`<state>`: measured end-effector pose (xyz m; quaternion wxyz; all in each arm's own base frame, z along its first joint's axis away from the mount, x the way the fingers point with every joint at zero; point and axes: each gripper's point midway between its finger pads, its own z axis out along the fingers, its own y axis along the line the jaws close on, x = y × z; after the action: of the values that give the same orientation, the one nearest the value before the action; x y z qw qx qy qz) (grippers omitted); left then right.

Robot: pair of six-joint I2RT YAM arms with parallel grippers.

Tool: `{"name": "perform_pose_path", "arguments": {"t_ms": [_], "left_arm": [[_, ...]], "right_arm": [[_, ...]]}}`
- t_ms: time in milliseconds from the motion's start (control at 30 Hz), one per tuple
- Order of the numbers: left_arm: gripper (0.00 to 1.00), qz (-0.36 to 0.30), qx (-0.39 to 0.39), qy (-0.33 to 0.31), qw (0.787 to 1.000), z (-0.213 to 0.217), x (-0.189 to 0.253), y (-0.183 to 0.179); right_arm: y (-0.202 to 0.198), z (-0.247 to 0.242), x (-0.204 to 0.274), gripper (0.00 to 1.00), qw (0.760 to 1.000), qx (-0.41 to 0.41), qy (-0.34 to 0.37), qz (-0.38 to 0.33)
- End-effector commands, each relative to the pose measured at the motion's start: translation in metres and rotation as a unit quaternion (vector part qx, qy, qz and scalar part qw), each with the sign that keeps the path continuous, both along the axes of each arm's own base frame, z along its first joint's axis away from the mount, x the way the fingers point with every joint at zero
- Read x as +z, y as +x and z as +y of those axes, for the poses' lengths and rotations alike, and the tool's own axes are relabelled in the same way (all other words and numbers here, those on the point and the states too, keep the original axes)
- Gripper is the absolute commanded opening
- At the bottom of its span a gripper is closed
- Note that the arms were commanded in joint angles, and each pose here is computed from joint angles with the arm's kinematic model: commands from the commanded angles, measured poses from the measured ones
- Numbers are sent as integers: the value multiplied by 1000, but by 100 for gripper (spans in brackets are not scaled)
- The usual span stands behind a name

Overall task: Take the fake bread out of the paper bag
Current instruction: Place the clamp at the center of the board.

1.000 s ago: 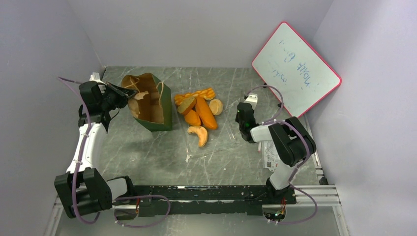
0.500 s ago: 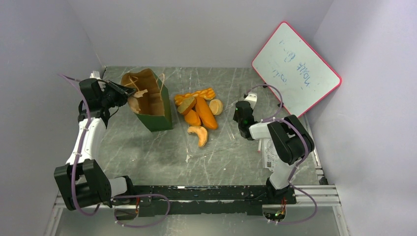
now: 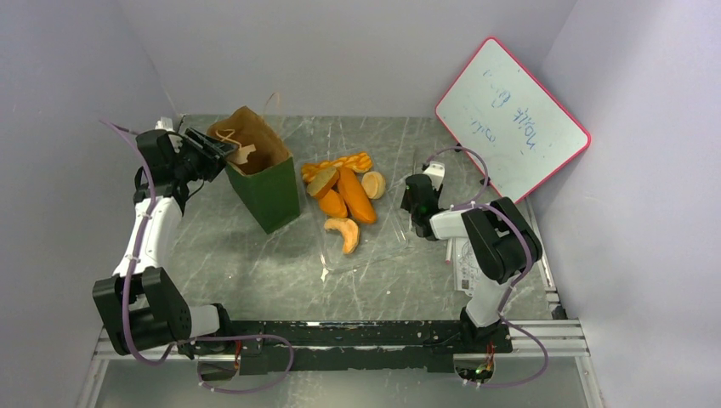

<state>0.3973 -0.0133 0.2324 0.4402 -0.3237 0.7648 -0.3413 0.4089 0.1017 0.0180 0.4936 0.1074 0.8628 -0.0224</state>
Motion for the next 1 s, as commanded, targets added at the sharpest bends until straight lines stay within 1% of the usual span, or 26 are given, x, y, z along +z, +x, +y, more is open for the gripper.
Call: {"name": "perform_pose_path", "arguments": {"t_ms": [0, 133, 233, 267, 400, 433, 467, 500, 667, 767, 967], "left_arm": [[62, -23, -2, 14, 1000, 5, 19, 8], [65, -31, -8, 17, 999, 4, 28, 9], [66, -39, -14, 15, 999, 2, 35, 8], [67, -44, -15, 16, 999, 2, 39, 8], [70, -60, -20, 26, 998, 0, 53, 6], [71, -63, -22, 28, 997, 0, 56, 5], [71, -64, -24, 31, 997, 0, 58, 4], [72, -63, -25, 34, 997, 0, 60, 2], [73, -68, -29, 42, 996, -2, 69, -4], [73, -71, -32, 46, 996, -3, 74, -8], [74, -86, -26, 65, 994, -3, 90, -20]], "right_arm": [[7, -3, 9, 54, 1000, -14, 3, -11], [8, -3, 14, 55, 1000, -14, 3, -16], [9, -3, 20, 56, 1000, -15, 5, -22], [9, -3, 23, 58, 1000, -16, 6, -25], [10, -6, 34, 59, 999, -21, 4, -37], [11, -6, 37, 74, 999, -23, 3, -40], [11, -6, 40, 79, 999, -22, 4, -42], [11, -6, 42, 81, 999, -22, 4, -44], [12, -7, 52, 82, 998, -23, 5, -52], [12, -7, 58, 86, 998, -24, 5, -57], [13, -11, 77, 86, 997, -30, 3, -73]]}}
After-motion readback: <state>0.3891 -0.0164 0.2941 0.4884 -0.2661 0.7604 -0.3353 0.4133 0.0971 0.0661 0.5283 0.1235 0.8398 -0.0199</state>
